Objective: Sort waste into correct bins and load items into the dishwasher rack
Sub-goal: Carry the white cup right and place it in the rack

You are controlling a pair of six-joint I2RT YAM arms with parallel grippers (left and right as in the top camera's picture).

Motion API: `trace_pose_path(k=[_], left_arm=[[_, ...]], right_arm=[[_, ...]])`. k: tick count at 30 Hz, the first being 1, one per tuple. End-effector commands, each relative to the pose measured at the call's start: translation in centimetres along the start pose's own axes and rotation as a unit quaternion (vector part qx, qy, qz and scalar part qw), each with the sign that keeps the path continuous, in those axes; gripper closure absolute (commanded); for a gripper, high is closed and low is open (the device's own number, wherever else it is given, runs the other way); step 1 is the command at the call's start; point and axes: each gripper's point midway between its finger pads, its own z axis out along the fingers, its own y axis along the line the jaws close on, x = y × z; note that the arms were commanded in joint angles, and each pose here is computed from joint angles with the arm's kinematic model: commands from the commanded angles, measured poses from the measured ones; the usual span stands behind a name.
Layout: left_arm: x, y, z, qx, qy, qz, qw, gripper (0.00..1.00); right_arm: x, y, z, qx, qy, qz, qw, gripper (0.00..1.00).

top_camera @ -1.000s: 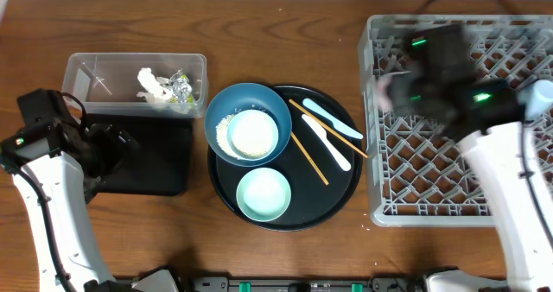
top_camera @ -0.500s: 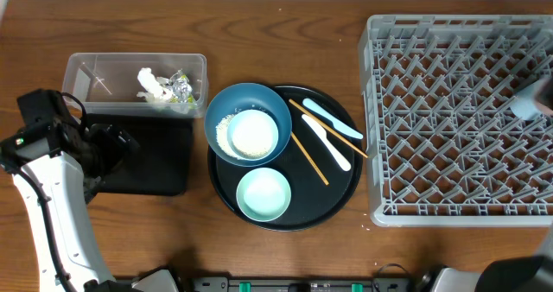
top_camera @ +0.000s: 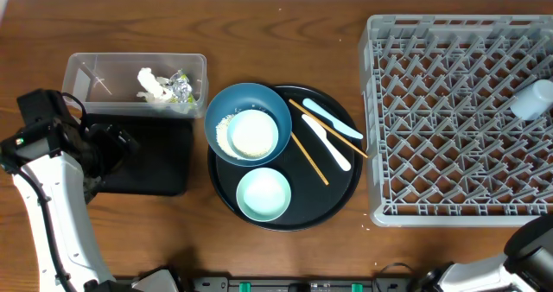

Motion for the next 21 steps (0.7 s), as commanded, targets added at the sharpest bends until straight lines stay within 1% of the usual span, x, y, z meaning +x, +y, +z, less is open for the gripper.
trace_pose_path(k=[1,8,10,11,12,13,15,16,17,18,21], left_arm=[[-0.1,0.2,-0.2,-0.002,-0.003,-0.008,1.000,0.02],[-0.1,0.2,-0.2,-0.002,-0.003,-0.008,1.000,0.02],[-0.1,0.2,-0.2,-0.002,-0.003,-0.008,1.000,0.02],[-0.1,0.2,-0.2,-0.002,-0.003,-0.008,1.000,0.02],[-0.1,0.2,-0.2,-0.002,-0.003,-0.008,1.000,0.02],[-0.1,0.2,-0.2,-0.002,-0.003,-0.008,1.000,0.02],[-0.1,0.2,-0.2,-0.002,-0.003,-0.008,1.000,0.02],[-0.1,0.2,-0.2,-0.002,-0.003,-0.008,1.000,0.02],[-0.1,0.2,-0.2,-0.002,-0.003,-0.008,1.000,0.02],[-0.1,0.2,-0.2,-0.002,-0.003,-0.008,1.000,0.02],[0.0,0.2,-0.2,-0.003,-0.001,-0.004,1.000,0.02]], right_arm=[[-0.4,1.0,0.9,-0.025,0.001,0.010,1.000,0.74],[0.4,0.8,3.2,-0.020,0.017,0.010,1.000,0.74],[0.6,0.7,3.5,-0.017,0.020,0.010,1.000,0.72],[0.6,0.6,3.6,-0.016,0.021,0.009,1.000,0.69],[0.6,0.7,3.6,-0.016,0.021,0.009,1.000,0.64],[0.6,0.7,3.6,-0.016,0.021,0.010,1.000,0.56],[0.8,1.0,3.5,-0.027,0.025,0.009,0.999,0.24],[1.0,1.7,3.4,-0.047,0.031,-0.002,0.998,0.12],[1.2,2.6,3.3,-0.074,0.036,-0.016,0.996,0.04],[1.3,3.4,3.0,-0.098,0.039,-0.019,0.994,0.01],[1.2,4.8,2.1,-0.137,0.040,-0.014,0.990,0.01]])
